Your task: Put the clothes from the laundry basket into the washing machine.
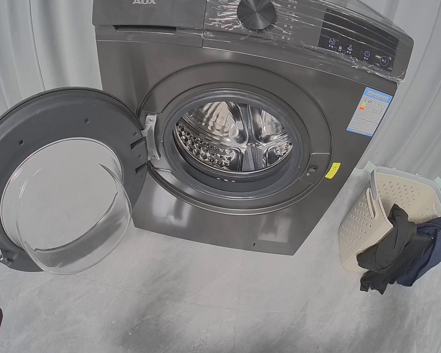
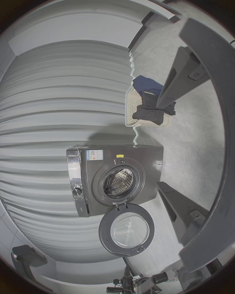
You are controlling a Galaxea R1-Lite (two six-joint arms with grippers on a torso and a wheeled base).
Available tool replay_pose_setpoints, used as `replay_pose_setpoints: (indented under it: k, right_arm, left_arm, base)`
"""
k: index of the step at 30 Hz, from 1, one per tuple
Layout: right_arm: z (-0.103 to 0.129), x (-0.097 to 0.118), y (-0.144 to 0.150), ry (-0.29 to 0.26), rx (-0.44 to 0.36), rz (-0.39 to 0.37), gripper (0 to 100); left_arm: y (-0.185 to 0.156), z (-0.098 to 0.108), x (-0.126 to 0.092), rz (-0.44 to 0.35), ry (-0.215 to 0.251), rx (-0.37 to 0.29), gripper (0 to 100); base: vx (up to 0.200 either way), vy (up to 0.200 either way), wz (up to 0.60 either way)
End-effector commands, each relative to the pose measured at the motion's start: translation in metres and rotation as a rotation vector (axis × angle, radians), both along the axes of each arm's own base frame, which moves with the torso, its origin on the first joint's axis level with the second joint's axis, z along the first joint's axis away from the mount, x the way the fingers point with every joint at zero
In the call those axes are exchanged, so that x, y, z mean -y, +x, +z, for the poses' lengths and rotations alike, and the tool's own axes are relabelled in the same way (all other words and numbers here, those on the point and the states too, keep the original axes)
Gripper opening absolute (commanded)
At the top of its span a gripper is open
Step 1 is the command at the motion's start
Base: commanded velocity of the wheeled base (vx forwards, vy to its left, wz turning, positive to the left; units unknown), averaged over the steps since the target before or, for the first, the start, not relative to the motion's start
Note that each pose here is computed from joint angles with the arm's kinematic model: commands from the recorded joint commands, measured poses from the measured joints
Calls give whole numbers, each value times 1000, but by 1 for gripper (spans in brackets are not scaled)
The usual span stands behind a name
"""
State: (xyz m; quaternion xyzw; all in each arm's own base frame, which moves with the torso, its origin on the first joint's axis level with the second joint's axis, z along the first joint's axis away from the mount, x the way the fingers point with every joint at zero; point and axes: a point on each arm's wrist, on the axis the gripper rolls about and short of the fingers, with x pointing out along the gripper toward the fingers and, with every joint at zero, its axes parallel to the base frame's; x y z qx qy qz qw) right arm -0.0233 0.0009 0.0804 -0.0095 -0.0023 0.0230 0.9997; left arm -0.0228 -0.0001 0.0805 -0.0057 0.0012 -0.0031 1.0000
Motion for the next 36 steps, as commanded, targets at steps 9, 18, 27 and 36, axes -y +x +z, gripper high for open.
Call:
replay_pose_setpoints:
  k: [9,18,27,36]
  right_arm:
    - [-5,0,0,1,-6,2,100]
    - [-5,0,0,1,-6,2,100]
    - [-5,0,0,1,-6,2,100]
    - [-5,0,0,1,-6,2,100]
  left_arm:
    - [0,-5,0,-1,-1,-1,100]
    - [0,-5,0,-1,-1,1,100]
    - [0,-5,0,-1,-1,2,100]
    - [0,-5,0,0,-4,1,100]
  base:
    - [0,-200,0]
    - [0,-111,0]
    - [22,0,0]
    - [200,0,0]
